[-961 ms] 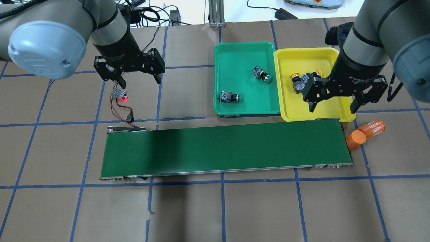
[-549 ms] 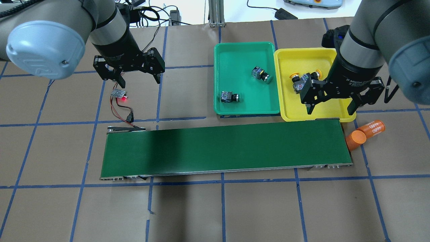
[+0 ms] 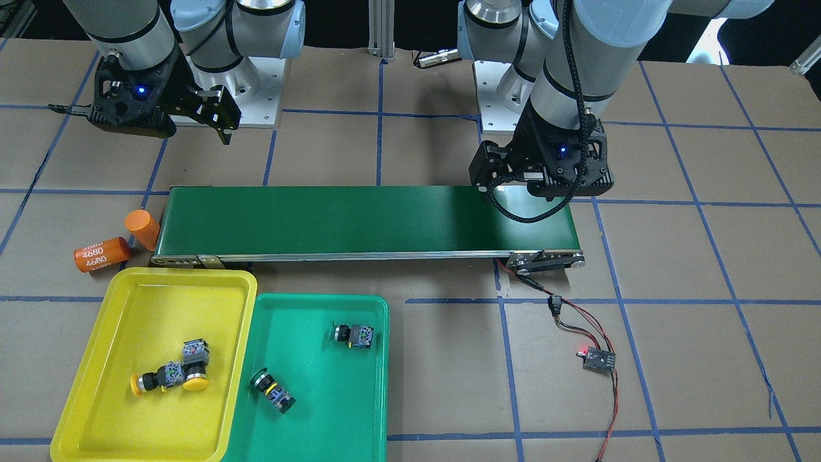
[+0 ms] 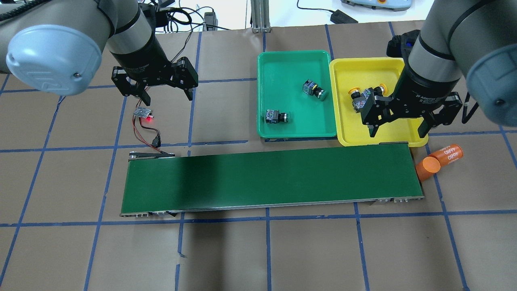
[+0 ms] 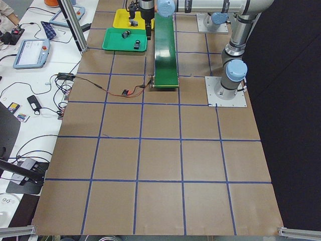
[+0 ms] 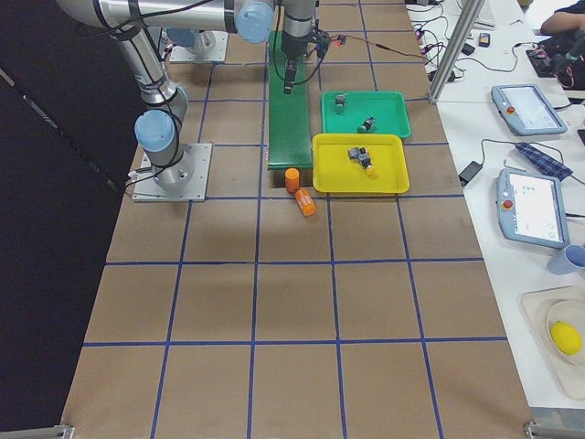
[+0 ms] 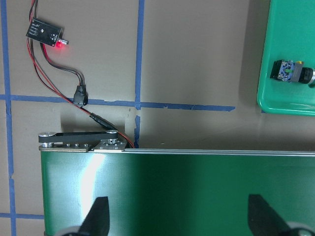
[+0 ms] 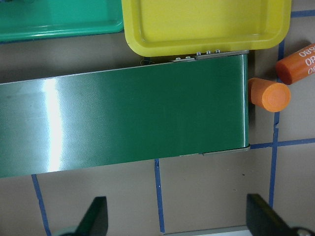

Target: Sort buttons by color to trays

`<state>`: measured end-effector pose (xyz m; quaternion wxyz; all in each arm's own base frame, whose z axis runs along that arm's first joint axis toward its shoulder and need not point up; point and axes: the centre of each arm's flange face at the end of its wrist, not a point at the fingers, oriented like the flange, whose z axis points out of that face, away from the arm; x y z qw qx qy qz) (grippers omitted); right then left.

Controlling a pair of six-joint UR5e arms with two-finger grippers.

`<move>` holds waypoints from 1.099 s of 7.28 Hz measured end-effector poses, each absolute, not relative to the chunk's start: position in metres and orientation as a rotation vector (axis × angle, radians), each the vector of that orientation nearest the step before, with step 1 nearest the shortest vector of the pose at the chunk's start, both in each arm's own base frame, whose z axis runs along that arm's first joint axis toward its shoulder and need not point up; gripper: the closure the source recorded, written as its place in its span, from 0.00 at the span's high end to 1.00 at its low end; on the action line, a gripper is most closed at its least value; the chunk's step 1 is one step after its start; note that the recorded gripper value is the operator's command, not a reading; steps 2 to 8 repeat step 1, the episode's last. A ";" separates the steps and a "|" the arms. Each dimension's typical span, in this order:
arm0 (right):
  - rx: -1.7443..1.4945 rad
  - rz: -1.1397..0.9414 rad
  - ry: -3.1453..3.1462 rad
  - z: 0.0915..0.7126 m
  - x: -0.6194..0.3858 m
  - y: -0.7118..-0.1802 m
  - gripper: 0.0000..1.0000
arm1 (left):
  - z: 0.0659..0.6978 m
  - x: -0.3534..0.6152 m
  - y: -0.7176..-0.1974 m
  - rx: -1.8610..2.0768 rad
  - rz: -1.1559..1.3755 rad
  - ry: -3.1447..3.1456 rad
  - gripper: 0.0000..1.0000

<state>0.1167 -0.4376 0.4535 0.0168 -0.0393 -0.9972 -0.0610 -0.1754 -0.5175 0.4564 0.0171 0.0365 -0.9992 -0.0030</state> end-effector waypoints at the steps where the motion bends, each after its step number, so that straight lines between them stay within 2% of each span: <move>1: -0.121 -0.188 -3.099 0.454 0.117 -0.438 1.00 | 0.457 -0.175 -0.517 0.113 -0.009 -3.105 1.00; 8: -0.121 -0.188 -3.099 0.454 0.117 -0.438 1.00 | 0.457 -0.175 -0.517 0.113 -0.009 -3.105 1.00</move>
